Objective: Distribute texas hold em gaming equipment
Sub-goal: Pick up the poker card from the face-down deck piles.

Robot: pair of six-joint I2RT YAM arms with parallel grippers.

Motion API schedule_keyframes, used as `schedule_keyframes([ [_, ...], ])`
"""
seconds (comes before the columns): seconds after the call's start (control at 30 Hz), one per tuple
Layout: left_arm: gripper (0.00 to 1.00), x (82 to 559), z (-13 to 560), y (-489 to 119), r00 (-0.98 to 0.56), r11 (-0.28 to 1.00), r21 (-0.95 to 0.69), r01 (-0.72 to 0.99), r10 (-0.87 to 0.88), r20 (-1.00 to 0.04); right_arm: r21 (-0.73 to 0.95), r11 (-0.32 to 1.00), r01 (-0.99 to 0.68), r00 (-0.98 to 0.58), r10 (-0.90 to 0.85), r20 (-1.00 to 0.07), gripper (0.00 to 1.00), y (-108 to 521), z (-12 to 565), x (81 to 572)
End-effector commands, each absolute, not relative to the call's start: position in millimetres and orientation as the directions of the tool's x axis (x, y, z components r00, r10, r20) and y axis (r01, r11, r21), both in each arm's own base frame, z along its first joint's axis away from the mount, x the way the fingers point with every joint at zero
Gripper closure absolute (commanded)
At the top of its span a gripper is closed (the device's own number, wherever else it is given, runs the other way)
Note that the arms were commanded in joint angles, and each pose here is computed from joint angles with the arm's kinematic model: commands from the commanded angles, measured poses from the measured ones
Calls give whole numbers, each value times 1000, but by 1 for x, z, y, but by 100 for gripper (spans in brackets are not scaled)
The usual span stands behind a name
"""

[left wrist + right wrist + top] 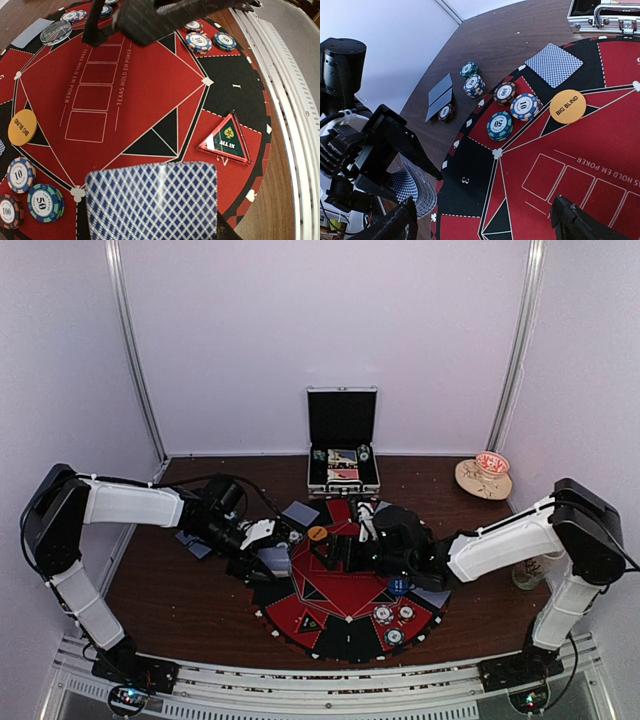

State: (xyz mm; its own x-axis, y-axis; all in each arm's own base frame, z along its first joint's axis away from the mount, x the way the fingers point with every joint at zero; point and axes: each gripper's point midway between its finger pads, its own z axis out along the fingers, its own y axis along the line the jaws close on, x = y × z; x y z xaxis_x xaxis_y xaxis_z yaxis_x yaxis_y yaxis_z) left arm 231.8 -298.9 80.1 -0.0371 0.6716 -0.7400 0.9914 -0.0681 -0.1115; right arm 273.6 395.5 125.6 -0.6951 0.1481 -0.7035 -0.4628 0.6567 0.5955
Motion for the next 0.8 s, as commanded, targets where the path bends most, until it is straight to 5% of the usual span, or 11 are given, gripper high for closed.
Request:
schedule_keyframes([
  [0.0,55,231,94,-304,-1,-98,-82,992,636,-771,647,587,-486,-696,188,-693,7,419,139,277],
  [0.77,55,230,94,-304,-2,-99,-85,992,636,-772,715,463,-524,-770,101,-630,8,489,115,266],
])
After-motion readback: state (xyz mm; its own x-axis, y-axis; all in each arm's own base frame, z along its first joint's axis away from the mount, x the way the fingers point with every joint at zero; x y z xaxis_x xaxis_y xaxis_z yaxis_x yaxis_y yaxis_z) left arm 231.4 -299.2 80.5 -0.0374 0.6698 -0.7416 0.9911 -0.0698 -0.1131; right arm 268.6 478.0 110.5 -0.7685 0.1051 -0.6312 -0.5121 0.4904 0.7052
